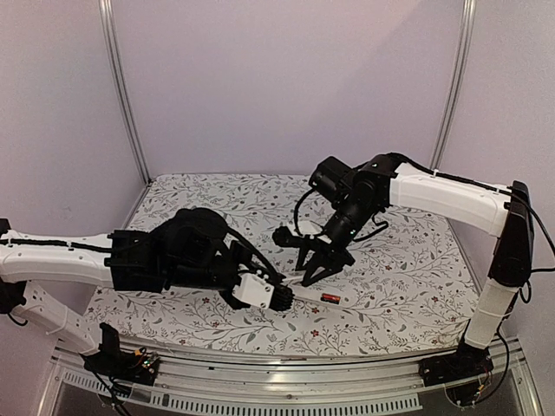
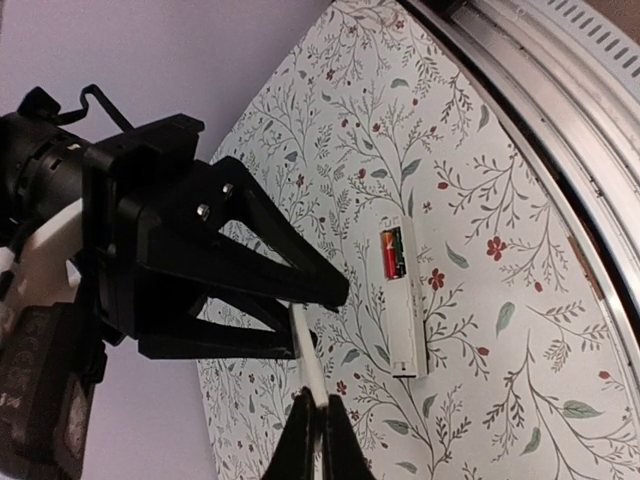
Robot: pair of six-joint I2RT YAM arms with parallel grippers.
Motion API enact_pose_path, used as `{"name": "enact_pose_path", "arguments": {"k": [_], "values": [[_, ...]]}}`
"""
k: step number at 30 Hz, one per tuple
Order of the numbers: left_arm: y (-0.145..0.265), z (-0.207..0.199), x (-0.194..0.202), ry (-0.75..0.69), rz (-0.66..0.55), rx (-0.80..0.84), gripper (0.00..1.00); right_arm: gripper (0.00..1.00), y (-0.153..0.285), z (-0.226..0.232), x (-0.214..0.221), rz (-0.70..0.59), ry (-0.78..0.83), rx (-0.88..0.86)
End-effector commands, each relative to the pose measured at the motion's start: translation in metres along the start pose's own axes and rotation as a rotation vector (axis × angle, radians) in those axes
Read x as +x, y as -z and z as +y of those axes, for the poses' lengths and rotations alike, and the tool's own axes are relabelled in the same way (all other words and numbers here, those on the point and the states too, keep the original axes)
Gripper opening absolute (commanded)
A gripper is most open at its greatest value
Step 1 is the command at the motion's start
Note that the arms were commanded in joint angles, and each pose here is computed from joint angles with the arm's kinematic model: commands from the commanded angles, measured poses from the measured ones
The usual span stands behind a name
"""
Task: Load the batteries into the remote control
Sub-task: Pass from the left arm to the right
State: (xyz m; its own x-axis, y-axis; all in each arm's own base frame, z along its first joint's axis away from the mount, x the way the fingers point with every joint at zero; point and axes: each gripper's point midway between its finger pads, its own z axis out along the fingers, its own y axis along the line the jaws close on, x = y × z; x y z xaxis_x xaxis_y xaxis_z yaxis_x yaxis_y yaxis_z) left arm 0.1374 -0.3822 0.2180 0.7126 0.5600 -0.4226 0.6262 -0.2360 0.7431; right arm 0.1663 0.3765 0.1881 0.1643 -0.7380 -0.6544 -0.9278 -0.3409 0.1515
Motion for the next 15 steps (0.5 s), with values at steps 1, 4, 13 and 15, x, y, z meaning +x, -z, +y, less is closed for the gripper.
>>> {"name": "enact_pose_path", "arguments": {"k": [1,4,13,15], "values": [[0.0037,-0.0025,-0.0062,-0.005,-0.027,-0.006,0.00,0.31,0.0078,0.0063,-0.0137,-0.035,0.037,-0.003],[0.0039,-0.0014,-0.0067,-0.005,-0.027,-0.010,0.00,0.27,0.0083,0.0069,-0.0143,-0.035,0.030,-0.002],[0.0017,0.0012,-0.0020,0.008,-0.003,-0.025,0.00,0.21,0.0139,0.0028,-0.0172,-0.033,0.030,0.041],[0.0008,0.0044,0.0002,0.019,0.010,-0.044,0.00,0.20,0.0147,-0.0005,-0.0166,-0.027,0.025,0.061]]}}
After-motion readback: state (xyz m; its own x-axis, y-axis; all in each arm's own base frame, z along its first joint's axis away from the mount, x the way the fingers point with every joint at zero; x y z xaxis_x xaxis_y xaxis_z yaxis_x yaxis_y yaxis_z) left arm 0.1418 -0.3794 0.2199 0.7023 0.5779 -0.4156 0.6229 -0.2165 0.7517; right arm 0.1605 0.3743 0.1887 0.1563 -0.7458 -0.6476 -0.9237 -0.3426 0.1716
